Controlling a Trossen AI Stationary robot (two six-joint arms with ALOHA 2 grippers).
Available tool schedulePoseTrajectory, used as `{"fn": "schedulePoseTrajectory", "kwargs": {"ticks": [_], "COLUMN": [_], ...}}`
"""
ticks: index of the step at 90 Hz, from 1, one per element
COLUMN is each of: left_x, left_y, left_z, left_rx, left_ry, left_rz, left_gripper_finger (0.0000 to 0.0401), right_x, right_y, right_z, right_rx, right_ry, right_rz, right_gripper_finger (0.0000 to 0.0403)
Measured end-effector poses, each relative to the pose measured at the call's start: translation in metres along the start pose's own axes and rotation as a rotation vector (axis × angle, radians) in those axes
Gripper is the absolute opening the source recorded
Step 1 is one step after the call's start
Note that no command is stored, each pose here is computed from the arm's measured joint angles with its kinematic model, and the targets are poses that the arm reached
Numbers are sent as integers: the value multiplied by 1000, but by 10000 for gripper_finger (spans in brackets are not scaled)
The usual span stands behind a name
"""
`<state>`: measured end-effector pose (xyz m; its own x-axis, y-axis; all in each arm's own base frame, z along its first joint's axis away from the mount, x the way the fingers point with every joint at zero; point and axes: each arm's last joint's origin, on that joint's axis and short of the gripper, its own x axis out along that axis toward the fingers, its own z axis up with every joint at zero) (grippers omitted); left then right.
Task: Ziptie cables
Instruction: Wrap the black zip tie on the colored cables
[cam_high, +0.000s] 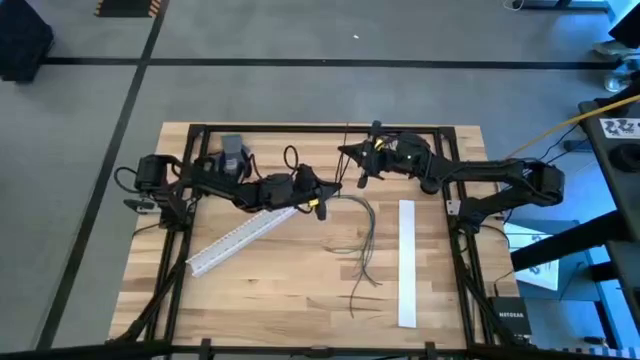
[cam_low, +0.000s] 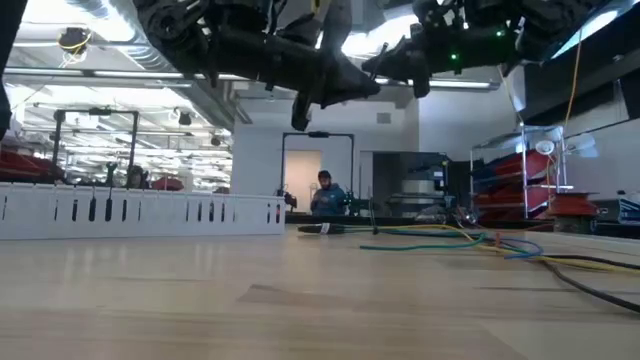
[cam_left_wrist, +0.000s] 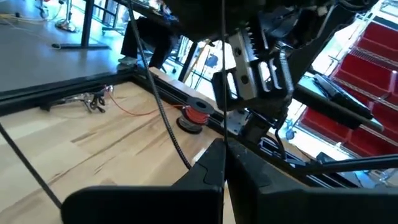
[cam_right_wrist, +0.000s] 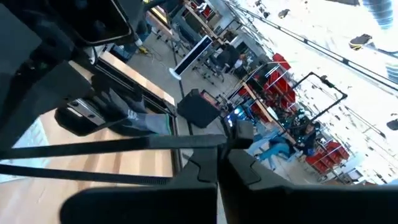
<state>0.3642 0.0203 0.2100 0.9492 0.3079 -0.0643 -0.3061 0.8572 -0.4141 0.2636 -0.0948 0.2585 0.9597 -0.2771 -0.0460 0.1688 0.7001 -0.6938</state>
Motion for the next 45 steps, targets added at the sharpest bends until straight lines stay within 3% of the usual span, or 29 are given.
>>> {"fn": "schedulePoseTrajectory", "kwargs": {"ticks": [45], "left_x": [-1], "left_y": [-4], "left_z": [-1], "left_rx": [14], "left_ry": [-3], "left_rz": [-11], "left_gripper_finger": [0], "right_x": [0], "right_y": [0], "right_z": [-1], "right_rx": [6], "right_ry": [6], "right_rz": [3], "right_gripper_finger": [0]}}
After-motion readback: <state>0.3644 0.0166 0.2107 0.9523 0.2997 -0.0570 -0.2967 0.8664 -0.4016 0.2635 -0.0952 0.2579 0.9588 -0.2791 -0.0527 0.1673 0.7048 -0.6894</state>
